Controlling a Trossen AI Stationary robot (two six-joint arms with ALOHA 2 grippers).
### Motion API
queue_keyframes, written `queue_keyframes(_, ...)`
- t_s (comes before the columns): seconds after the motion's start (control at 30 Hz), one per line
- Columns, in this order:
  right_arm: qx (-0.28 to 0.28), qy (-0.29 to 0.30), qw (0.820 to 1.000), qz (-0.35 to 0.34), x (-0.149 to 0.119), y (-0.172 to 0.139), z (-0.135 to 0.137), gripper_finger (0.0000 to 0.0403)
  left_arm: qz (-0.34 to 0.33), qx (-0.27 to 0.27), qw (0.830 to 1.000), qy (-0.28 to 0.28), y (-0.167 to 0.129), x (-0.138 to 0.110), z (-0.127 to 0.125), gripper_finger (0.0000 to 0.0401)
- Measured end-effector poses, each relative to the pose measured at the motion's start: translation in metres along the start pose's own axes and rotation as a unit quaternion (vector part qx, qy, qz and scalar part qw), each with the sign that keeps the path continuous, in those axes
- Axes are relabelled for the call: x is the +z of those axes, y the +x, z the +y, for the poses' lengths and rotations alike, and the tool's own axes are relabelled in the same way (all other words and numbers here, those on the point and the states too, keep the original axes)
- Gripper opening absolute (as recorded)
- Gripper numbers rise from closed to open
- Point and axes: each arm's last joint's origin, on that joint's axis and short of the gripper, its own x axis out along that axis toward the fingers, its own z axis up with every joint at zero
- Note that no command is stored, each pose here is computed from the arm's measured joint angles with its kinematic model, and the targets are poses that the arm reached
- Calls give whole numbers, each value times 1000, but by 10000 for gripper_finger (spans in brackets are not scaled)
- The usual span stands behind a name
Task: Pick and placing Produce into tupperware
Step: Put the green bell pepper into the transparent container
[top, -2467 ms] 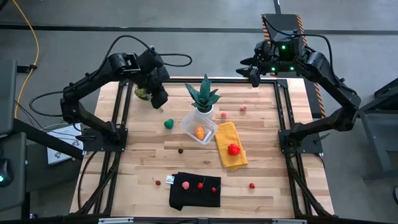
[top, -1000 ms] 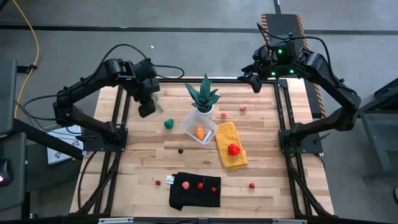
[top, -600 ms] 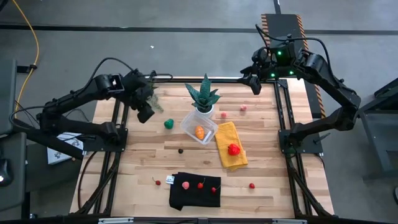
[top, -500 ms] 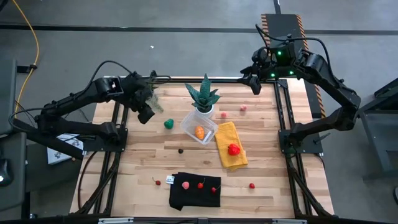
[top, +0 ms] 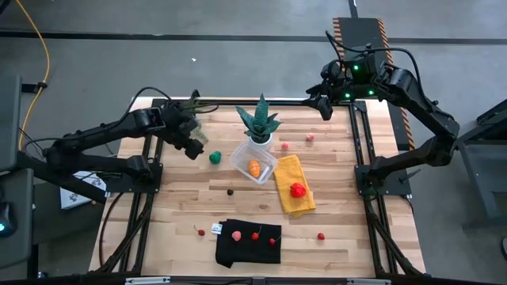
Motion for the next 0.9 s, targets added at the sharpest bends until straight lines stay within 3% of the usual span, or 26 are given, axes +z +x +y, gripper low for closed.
queue_keyframes(0.37,0,0,1000,0,0,0,0,238,38,47,987,-152,26,10,3,221)
queue_keyframes(0.67,-2,-8,1000,18,-3,0,0,238,74,75,982,-159,48,16,6,206)
queue_keyframes(0.9,-2,-21,999,26,-5,0,-1,238,82,72,990,-95,50,17,6,196)
